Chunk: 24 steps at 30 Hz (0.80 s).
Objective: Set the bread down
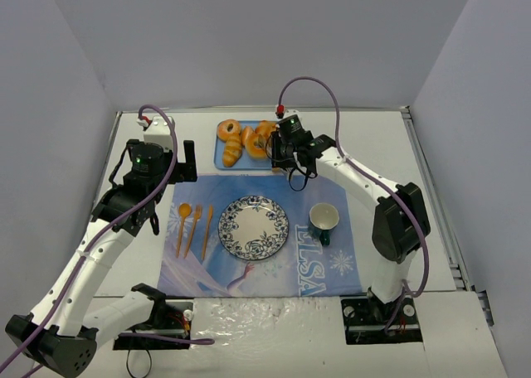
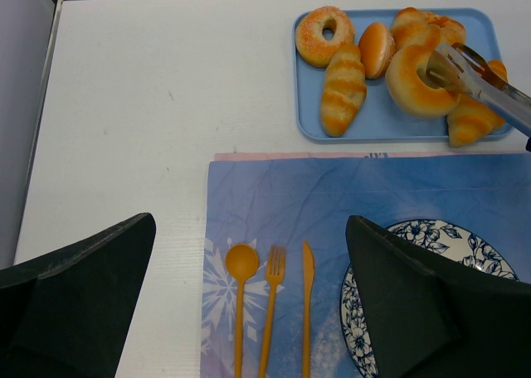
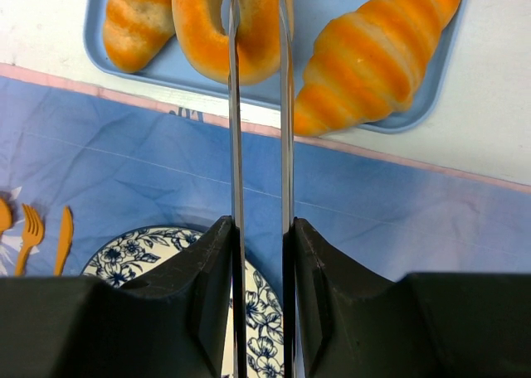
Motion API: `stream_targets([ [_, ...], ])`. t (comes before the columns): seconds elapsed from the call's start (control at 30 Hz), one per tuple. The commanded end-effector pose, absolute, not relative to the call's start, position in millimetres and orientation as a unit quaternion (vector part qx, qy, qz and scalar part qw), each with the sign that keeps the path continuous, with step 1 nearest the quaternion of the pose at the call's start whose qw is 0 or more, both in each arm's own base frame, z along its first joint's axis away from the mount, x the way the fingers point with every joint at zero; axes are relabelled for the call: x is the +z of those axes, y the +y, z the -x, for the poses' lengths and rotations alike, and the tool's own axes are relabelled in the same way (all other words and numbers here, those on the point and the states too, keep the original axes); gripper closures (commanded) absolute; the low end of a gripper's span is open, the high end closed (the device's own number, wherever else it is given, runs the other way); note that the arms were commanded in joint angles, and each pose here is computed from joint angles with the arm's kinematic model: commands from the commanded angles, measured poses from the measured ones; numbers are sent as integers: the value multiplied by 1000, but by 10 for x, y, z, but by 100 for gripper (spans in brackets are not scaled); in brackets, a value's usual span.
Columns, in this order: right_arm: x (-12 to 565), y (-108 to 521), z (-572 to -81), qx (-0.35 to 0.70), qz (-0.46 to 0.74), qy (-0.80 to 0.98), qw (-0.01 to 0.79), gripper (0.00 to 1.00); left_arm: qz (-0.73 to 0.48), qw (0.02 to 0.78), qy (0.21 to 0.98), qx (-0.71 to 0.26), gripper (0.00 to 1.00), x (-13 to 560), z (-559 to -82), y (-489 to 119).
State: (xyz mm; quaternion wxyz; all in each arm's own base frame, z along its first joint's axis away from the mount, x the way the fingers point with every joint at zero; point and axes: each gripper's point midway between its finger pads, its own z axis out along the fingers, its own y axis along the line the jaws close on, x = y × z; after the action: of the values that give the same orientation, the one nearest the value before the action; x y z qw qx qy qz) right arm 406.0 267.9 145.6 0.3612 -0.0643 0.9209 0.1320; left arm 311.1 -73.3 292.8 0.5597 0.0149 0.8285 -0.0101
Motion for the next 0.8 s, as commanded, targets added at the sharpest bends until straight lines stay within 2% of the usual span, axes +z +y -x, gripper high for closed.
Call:
stream_targets([
  [0.0,2098,2687,-4102,166,63,890,421,100,-9,598,801,-12,3,3238,-3171,-730],
  [0.37,2303,2773,-3486,220,110,881,404,100,-10,596,803,-10,3,3227,-3173,-730],
  [0.77,2001,2678,-2550,226,151,891,363,100,-11,597,802,-11,3,3233,-3170,-741],
])
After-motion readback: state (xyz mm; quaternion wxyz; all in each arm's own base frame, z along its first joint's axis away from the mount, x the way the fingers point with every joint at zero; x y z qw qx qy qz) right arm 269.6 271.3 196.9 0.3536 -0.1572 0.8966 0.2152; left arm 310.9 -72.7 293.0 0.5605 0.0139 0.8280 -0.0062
